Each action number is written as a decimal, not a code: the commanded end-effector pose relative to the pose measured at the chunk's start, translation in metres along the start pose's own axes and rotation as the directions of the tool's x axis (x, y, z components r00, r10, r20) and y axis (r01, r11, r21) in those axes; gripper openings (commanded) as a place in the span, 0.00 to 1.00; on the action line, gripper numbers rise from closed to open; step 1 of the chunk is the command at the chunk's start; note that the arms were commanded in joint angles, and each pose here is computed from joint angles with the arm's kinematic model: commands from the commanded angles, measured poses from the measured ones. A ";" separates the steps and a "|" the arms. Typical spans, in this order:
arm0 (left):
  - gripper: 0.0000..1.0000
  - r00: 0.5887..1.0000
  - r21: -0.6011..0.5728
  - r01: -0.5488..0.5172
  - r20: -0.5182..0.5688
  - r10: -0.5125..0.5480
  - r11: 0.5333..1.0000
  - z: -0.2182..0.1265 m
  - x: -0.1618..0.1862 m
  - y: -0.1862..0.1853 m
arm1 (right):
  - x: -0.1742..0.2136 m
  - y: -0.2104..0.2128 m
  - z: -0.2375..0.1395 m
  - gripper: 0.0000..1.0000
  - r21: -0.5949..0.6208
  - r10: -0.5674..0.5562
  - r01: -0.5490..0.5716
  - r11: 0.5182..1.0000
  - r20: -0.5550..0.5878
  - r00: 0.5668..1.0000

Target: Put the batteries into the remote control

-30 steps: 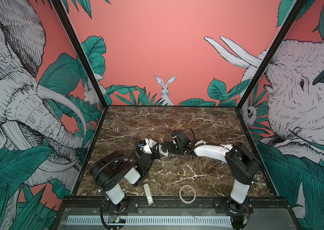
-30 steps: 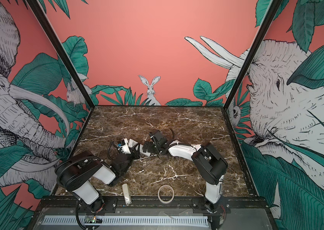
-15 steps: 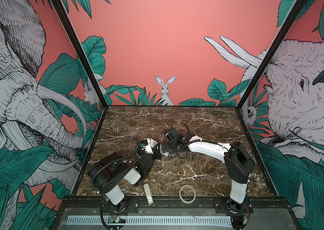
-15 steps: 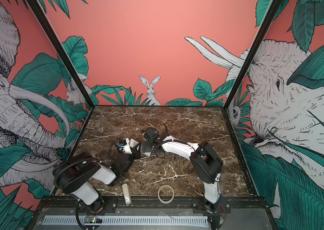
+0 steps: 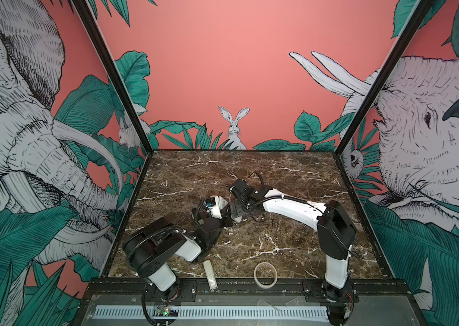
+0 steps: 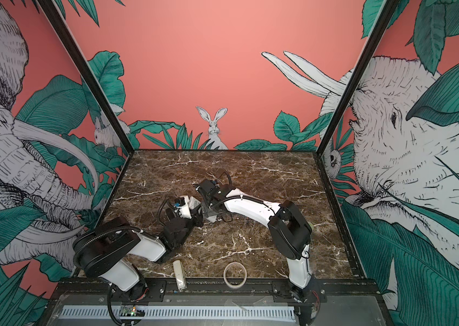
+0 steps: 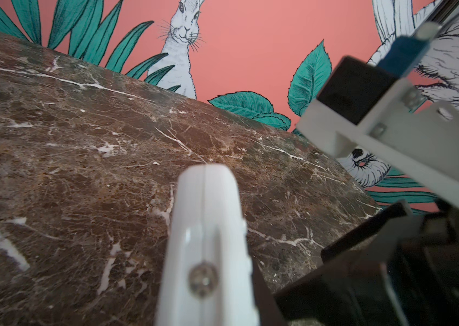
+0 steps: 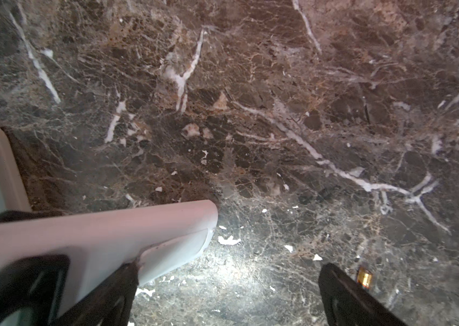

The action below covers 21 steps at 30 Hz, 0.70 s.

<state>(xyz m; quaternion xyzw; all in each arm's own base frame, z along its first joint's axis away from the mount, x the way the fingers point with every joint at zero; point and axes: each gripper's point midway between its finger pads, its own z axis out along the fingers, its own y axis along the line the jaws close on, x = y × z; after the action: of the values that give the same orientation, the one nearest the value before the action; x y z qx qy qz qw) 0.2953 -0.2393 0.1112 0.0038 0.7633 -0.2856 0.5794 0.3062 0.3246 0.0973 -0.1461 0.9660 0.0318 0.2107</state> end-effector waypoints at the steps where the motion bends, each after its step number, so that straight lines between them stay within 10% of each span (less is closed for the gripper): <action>1: 0.00 0.935 0.010 -0.153 -0.323 0.148 0.988 -0.020 0.085 0.019 | 0.029 -0.032 0.018 0.99 0.163 -0.072 0.089 0.983 -0.110 0.991; 21: 0.00 0.935 -0.001 -0.156 -0.323 0.147 0.988 -0.020 0.084 0.021 | 0.018 -0.031 -0.002 0.99 0.118 -0.063 0.066 0.991 -0.030 0.998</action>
<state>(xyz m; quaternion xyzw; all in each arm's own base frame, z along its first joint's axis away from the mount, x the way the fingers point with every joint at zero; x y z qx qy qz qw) 0.2902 -0.2503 0.1109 0.0220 0.7653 -0.2986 0.5698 0.3013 0.3135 0.1001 -0.1597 0.9632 0.0151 0.2159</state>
